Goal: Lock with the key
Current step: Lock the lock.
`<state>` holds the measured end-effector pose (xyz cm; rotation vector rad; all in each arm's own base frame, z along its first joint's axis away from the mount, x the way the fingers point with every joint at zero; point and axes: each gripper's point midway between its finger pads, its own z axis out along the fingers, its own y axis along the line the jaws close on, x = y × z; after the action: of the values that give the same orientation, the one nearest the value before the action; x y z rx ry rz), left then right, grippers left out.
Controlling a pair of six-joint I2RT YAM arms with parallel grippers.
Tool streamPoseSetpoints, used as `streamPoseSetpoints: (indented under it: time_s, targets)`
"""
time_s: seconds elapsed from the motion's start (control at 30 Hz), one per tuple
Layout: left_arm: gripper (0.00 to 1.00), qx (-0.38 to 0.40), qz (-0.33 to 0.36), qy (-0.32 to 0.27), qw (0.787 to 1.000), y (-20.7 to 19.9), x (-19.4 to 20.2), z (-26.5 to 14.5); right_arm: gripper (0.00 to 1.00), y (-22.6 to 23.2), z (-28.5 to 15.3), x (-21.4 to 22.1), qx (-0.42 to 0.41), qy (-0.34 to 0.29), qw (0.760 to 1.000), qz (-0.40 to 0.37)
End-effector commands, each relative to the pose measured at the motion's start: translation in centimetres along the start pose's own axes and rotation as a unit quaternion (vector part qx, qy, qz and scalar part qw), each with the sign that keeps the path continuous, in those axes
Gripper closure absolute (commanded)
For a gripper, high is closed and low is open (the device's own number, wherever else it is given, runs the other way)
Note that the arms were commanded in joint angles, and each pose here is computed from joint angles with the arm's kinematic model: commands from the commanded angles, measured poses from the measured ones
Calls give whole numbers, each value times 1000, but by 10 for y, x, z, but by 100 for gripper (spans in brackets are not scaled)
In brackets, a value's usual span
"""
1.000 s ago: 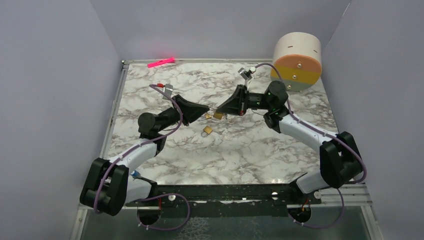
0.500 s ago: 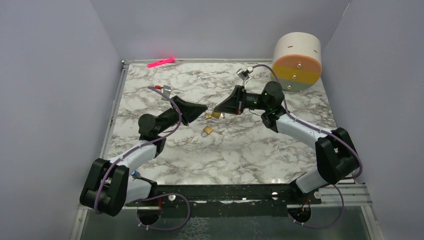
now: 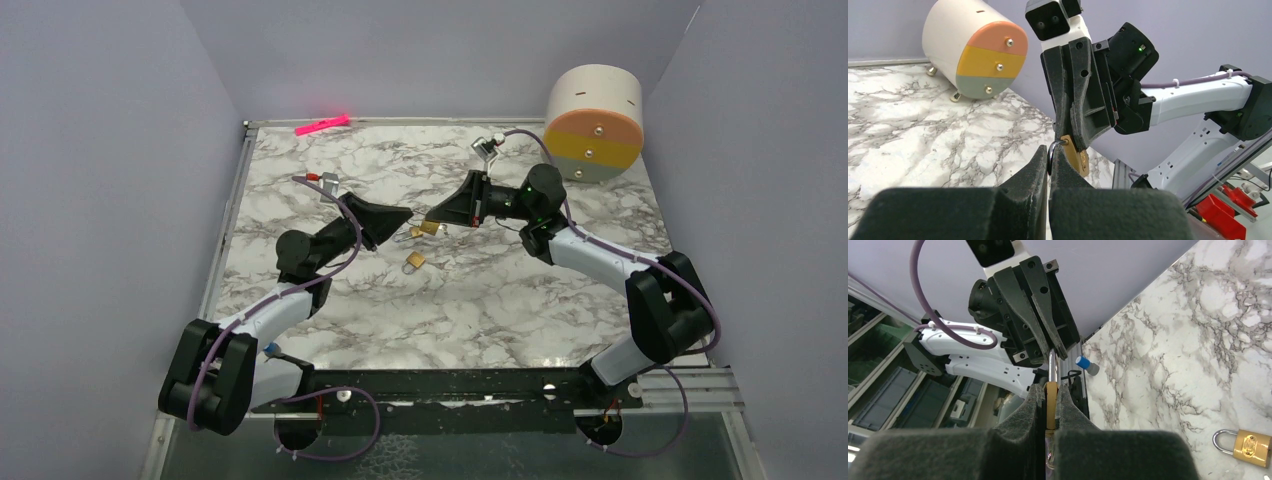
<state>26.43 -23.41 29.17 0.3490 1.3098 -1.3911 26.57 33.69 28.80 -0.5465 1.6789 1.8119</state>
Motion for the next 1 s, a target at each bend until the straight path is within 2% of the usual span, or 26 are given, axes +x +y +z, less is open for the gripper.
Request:
streamPoseSetpoints:
  time_s: [0.0, 0.23, 0.4, 0.77, 0.97]
  targets:
    - [100, 7, -10, 17, 1000, -4, 7, 0, 99, 14, 8, -25, 7, -51, 995, -89]
    - [100, 31, -29, 32, 999, -15, 1, 7, 99, 5, 15, -20, 29, -43, 991, -123]
    - [100, 20, -33, 36, 999, -8, 10, 3, 99, 9, 17, -22, 23, -46, 991, -126]
    - [100, 1, -21, 39, 999, 4, 21, -1, 99, 39, 21, -23, -48, -35, 995, -78]
    - [100, 2, -23, 36, 999, 1, 21, 1, 99, 29, 23, -25, -34, -48, 995, -77]
